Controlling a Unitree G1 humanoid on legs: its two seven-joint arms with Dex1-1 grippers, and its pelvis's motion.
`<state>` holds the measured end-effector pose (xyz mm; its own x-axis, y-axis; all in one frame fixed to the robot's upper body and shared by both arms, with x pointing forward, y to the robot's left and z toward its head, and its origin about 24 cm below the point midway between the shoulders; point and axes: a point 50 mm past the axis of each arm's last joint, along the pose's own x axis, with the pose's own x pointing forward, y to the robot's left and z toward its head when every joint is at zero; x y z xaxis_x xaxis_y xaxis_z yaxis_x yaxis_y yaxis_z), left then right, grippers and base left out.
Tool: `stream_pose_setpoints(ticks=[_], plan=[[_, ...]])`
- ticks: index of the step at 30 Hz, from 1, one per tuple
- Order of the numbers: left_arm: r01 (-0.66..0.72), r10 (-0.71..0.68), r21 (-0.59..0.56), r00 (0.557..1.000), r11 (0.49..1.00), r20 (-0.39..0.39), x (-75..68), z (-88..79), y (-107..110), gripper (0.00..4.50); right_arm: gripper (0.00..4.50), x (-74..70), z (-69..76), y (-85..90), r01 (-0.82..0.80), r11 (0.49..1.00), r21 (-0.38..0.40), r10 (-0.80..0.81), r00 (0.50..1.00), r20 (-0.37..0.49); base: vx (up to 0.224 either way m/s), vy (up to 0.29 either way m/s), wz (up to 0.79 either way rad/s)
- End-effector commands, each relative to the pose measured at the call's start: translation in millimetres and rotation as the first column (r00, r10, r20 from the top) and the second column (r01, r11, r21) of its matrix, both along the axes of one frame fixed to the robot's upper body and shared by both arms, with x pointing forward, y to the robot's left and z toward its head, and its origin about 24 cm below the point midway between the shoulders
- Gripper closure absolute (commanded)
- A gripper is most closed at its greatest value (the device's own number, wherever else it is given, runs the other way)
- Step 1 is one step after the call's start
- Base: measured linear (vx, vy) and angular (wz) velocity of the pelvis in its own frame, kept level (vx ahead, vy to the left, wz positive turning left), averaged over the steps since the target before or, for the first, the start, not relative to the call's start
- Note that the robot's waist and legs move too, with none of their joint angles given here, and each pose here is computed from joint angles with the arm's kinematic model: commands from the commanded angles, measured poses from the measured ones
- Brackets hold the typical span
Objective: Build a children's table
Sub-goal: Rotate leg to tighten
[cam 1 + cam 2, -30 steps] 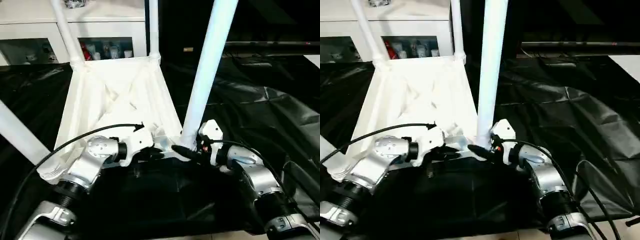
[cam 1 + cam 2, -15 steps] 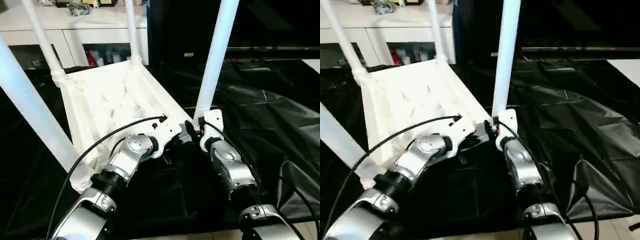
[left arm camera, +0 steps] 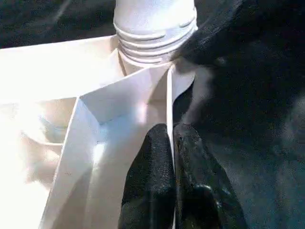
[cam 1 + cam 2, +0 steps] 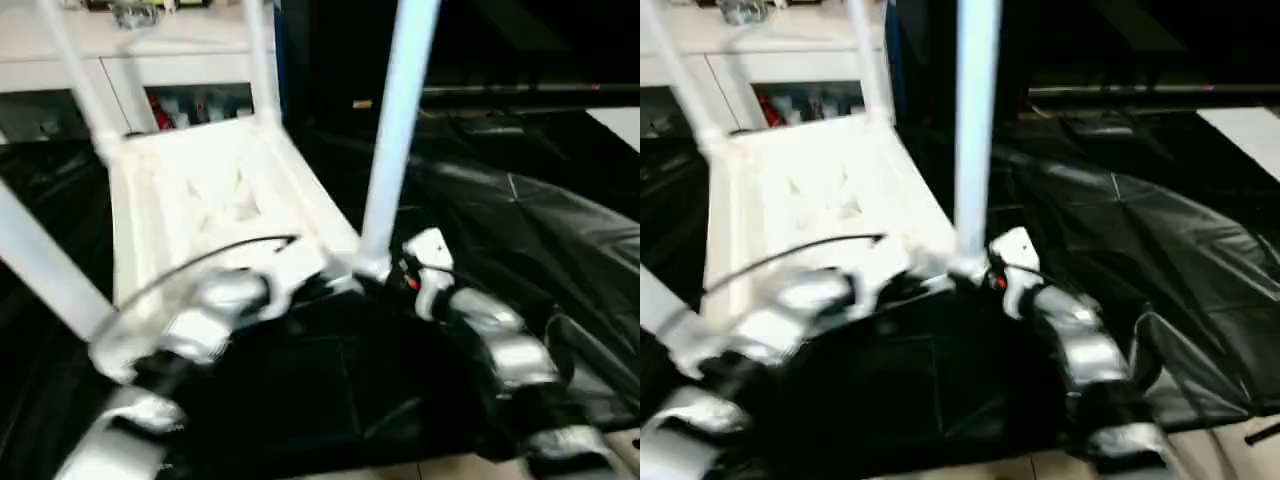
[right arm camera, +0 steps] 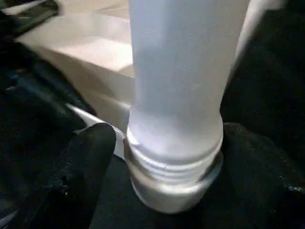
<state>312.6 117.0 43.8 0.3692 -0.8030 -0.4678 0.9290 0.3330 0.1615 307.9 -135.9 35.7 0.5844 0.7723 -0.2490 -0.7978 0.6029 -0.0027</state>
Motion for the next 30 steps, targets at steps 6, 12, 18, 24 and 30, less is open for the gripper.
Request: stream_pose_setpoints(ticks=[6,12,18,24,30], plan=[[0.138,-0.142,-0.048,0.987,0.989,-0.08,-19.5,-4.8,1,4.5,0.73,-4.2,8.6,5.3,-0.138,0.99,0.028,0.138,0.99,-0.002,0.0,0.0,0.0],[0.141,-0.144,-0.041,0.986,0.989,-0.089,-22.5,-7.6,4,4.5,0.87,-4.2,4.9,8.4,-0.178,0.984,0.011,0.178,0.984,-0.02,0.0,0.0,0.0],[0.133,-0.135,-0.032,0.987,0.991,-0.085,-20.8,-6.1,6,4.5,1.42,-3.8,2.3,7.2,-0.177,0.984,-0.002,0.177,0.984,-0.025,0.0,0.0,0.0],[0.134,-0.136,-0.026,0.987,0.991,-0.09,-21.2,-7.0,7,4.5,1.69,-3.7,1.0,6.3,-0.172,0.985,-0.002,0.172,0.985,-0.029,0.0,0.0,0.0],[-0.008,0.007,-0.008,0.996,1.0,-0.085,-10.9,-14.1,-1,4.5,1.73,2.9,-15.4,2.3,0.068,0.997,-0.031,-0.069,0.997,-0.039,0.0,0.0,0.0]])
